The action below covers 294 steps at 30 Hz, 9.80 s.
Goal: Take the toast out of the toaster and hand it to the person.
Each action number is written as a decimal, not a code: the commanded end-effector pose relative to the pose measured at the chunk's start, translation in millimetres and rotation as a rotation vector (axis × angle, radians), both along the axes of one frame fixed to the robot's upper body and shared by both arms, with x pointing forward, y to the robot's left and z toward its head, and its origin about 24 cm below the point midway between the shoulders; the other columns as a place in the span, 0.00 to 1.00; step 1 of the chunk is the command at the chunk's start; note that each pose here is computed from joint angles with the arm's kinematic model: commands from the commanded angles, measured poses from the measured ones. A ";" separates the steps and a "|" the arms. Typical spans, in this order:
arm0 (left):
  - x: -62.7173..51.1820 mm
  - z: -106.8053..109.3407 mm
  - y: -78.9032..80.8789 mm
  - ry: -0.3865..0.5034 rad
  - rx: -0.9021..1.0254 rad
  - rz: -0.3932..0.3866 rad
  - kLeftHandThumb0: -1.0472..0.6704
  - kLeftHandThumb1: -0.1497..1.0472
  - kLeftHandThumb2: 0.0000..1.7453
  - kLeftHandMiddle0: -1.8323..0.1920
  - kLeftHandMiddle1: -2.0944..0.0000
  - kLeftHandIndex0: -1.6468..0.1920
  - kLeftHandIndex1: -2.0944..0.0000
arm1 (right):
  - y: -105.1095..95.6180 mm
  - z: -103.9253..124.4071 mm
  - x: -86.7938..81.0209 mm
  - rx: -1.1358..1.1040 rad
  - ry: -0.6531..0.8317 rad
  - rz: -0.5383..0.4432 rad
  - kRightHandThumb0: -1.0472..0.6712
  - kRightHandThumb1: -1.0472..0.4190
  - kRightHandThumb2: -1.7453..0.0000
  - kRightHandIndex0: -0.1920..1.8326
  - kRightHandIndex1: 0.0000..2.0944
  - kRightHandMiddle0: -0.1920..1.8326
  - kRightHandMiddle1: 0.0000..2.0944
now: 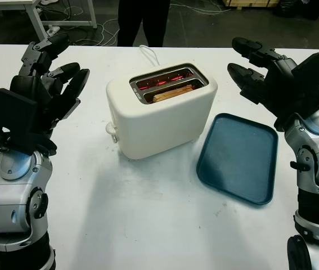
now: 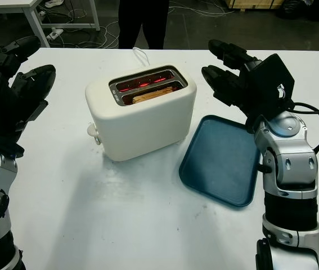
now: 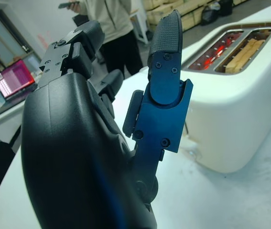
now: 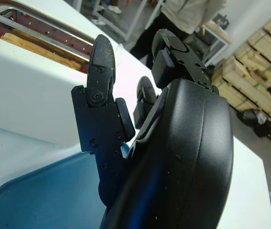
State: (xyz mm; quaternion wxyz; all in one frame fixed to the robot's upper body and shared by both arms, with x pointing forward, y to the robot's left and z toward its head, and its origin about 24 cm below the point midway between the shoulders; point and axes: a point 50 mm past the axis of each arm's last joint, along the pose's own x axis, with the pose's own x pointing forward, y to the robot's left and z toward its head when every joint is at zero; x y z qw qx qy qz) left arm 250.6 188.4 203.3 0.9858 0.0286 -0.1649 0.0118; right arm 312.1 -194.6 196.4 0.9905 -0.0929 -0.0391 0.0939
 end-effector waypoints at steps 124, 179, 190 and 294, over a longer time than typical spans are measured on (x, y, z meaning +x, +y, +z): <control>-2.9 -5.6 -2.1 0.008 -0.029 0.012 0.25 0.89 0.12 0.91 0.60 0.87 0.68 | 94.8 51.4 59.3 -1.062 -0.602 0.442 0.44 0.31 1.00 0.48 0.26 0.60 0.02; -1.7 -4.7 -3.4 0.018 -0.034 0.025 0.25 0.89 0.12 0.91 0.59 0.86 0.69 | 69.8 124.8 67.2 -0.901 -0.665 0.230 0.39 0.09 0.78 0.64 0.83 0.51 0.83; -1.6 -5.9 -3.8 0.021 -0.029 0.020 0.24 0.89 0.12 0.91 0.59 0.86 0.69 | 21.9 152.7 80.5 -0.617 -0.564 0.006 0.34 0.09 0.82 0.65 0.83 0.56 0.83; 0.0 -11.0 -2.5 0.024 -0.013 0.026 0.26 0.89 0.12 0.91 0.57 0.87 0.66 | -10.2 -15.3 110.4 -0.020 0.002 -0.366 0.48 0.09 0.81 0.47 0.83 0.31 0.83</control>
